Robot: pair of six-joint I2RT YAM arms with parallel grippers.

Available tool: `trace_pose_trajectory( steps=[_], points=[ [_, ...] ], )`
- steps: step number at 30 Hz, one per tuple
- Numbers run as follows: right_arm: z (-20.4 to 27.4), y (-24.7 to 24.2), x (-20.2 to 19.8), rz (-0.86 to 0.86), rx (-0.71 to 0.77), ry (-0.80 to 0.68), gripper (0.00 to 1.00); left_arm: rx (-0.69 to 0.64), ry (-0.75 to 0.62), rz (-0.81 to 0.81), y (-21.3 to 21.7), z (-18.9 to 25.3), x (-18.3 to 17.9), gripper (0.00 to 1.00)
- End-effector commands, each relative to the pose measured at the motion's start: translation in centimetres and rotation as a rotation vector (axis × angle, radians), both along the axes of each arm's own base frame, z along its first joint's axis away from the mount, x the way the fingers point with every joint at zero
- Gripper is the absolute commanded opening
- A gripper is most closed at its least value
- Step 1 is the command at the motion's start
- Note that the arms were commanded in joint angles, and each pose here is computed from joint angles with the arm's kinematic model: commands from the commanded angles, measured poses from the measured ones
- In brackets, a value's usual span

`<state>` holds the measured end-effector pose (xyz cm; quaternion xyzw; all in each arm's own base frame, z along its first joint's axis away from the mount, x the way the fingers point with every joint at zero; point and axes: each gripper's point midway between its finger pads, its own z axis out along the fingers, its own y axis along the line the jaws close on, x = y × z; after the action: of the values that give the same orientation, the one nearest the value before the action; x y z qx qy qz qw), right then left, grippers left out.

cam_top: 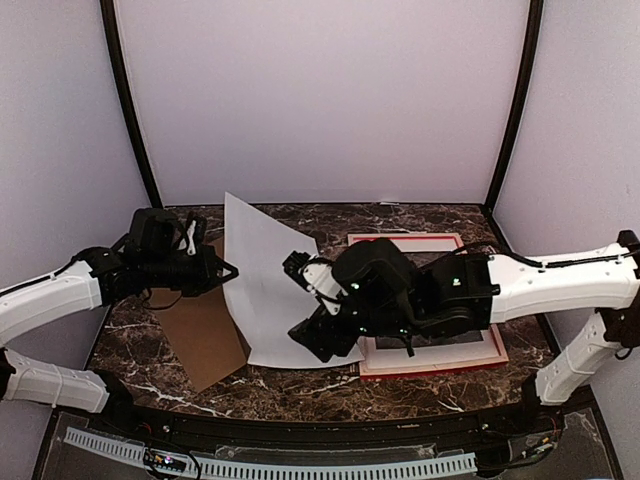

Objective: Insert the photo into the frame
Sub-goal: Position the photo frame at the center of the board.

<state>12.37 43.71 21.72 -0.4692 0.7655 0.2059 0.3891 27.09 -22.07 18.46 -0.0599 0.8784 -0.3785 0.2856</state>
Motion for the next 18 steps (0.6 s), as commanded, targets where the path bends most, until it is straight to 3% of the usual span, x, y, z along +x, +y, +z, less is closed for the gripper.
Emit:
trace_pose_trajectory(
  steps=[1, 8, 13, 18],
  points=[
    [0.7, -4.8, 5.7, -0.198, 0.049, 0.068, 0.82, 0.102, -0.074, -0.062, 0.8, 1.7, 0.1, 0.0],
    [-3.7, -20.6, 17.8, -0.744, -0.044, 0.197, 0.82, 0.102, -0.167, -0.218, -1.3, 6.2, 0.2, 0.0],
    [-7.8, -31.0, 21.4, -1.005, -0.055, 0.32, 0.81, 0.105, -0.214, -0.283, -2.4, 8.3, 0.7, 0.0],
    [-12.2, -37.3, 22.8, -1.127, -0.036, 0.452, 0.79, 0.083, -0.259, -0.316, -3.3, 10.3, 1.2, 0.0]
  ],
)
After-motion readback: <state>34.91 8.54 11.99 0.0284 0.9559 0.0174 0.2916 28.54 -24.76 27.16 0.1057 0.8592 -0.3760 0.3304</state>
